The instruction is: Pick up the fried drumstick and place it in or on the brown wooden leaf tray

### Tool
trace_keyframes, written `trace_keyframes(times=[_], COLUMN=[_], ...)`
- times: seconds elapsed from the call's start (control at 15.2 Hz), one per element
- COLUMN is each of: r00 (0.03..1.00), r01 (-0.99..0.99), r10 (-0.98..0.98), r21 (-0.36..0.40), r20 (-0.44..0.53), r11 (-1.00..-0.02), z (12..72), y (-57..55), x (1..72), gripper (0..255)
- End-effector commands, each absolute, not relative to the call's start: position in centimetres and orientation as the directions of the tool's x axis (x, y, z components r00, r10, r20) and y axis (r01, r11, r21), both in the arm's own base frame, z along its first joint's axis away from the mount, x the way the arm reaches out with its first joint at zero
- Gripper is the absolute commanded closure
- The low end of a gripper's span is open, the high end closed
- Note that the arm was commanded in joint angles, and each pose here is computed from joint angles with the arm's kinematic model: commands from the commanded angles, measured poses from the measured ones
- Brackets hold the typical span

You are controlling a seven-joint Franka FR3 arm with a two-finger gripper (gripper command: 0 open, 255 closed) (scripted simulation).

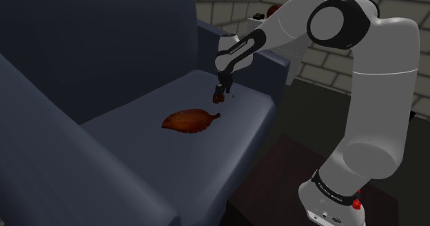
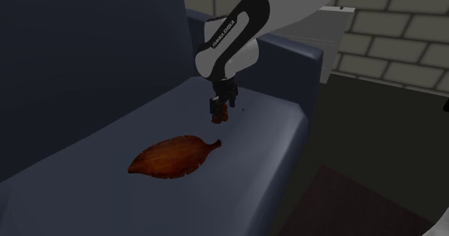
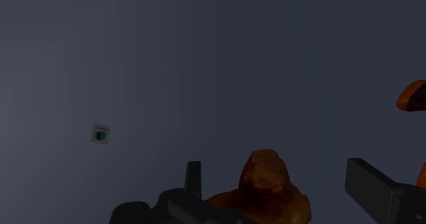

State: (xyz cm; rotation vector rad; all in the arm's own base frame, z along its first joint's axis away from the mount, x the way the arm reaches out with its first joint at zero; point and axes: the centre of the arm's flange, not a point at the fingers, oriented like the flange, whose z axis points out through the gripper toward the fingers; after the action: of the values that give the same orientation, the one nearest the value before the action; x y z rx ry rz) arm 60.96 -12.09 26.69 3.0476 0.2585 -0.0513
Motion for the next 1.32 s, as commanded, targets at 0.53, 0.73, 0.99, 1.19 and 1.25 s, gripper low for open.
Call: trace_keyframes(times=[0.53,0.73,0.99,1.19,1.25], r00=[0.985,0.985,0.985,0.985,0.985], r01=[0.169,0.169,0.169,0.169,0.169], r10=[0.167,0.167,0.167,0.167,0.167], r21=[0.079,0.079,0.079,0.079,0.079], r20=[-0.04,-0.04,-0.04,-0.04,-0.04], r11=[-0.982,-0.982,-0.982,-0.982,-0.982], z=[26.7,27.7,29.9,31.4,32.0], y=[-12.1,-12.1,-12.1,-12.1,-12.1], x=[61.0,61.0,61.0,61.0,61.0], gripper=[255,255,255,255,255])
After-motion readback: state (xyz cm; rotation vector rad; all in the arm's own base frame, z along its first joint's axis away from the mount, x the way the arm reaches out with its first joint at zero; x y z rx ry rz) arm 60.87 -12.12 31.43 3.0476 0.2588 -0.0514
